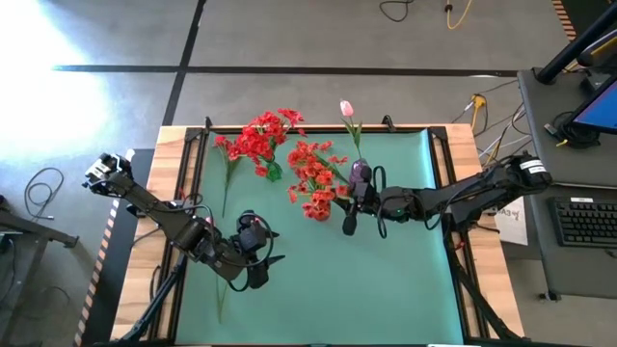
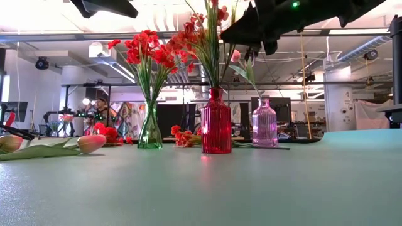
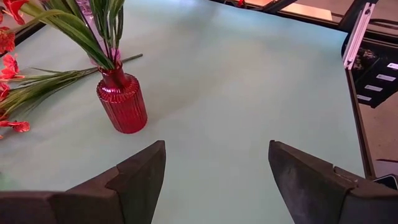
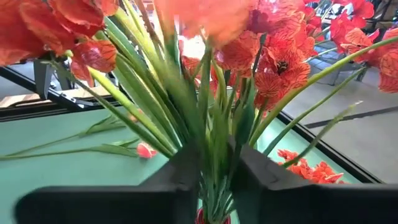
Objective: Sort flowers into vase by color
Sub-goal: Put the orange flowers into the red vase
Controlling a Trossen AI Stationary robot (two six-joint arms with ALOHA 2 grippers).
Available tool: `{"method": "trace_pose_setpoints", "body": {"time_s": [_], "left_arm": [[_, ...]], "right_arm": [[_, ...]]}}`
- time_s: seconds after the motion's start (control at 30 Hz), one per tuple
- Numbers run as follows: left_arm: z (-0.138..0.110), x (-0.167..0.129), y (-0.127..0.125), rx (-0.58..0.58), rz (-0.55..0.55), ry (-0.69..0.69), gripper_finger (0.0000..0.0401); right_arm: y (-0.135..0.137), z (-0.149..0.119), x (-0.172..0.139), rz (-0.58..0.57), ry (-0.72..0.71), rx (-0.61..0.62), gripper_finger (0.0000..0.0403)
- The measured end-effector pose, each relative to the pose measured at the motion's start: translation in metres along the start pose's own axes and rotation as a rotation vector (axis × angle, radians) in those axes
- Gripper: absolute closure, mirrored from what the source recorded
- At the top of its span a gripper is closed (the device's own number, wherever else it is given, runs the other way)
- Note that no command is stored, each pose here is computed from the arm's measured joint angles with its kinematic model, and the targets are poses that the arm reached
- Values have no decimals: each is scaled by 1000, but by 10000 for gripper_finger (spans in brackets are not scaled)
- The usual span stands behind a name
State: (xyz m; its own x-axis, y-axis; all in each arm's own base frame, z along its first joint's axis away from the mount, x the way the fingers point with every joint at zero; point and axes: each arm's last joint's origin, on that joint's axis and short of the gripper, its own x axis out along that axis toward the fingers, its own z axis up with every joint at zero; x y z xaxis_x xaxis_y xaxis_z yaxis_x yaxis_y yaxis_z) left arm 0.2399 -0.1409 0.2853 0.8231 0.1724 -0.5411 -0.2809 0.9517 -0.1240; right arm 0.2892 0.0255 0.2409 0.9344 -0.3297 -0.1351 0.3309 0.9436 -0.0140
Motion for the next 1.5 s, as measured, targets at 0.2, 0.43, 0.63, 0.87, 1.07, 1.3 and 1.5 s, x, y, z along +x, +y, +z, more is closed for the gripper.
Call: {"method": "trace_pose_setpoints", "body": {"time_s": [0.2,0.43,0.63,0.87,1.07,1.3,1.5], "left_arm": [[-1,0,0,-3,3,4,129],[0,0,1,-4,7,5,130],[0,1,2,-5,12,5,129],[0,1,2,-3,14,8,130],[0,2,3,-1,17,10,130],[0,2,3,-1,18,11,130],[0,2,3,-1,18,11,130]], "right_arm": [[0,0,0,-2,-1,0,232],[4,3,0,21,-7,1,141],[9,1,7,68,10,-7,107],[13,4,15,63,5,-27,124],[13,7,15,45,-5,-35,200],[12,8,16,31,-6,-35,310],[12,7,16,31,-5,-33,373]]}}
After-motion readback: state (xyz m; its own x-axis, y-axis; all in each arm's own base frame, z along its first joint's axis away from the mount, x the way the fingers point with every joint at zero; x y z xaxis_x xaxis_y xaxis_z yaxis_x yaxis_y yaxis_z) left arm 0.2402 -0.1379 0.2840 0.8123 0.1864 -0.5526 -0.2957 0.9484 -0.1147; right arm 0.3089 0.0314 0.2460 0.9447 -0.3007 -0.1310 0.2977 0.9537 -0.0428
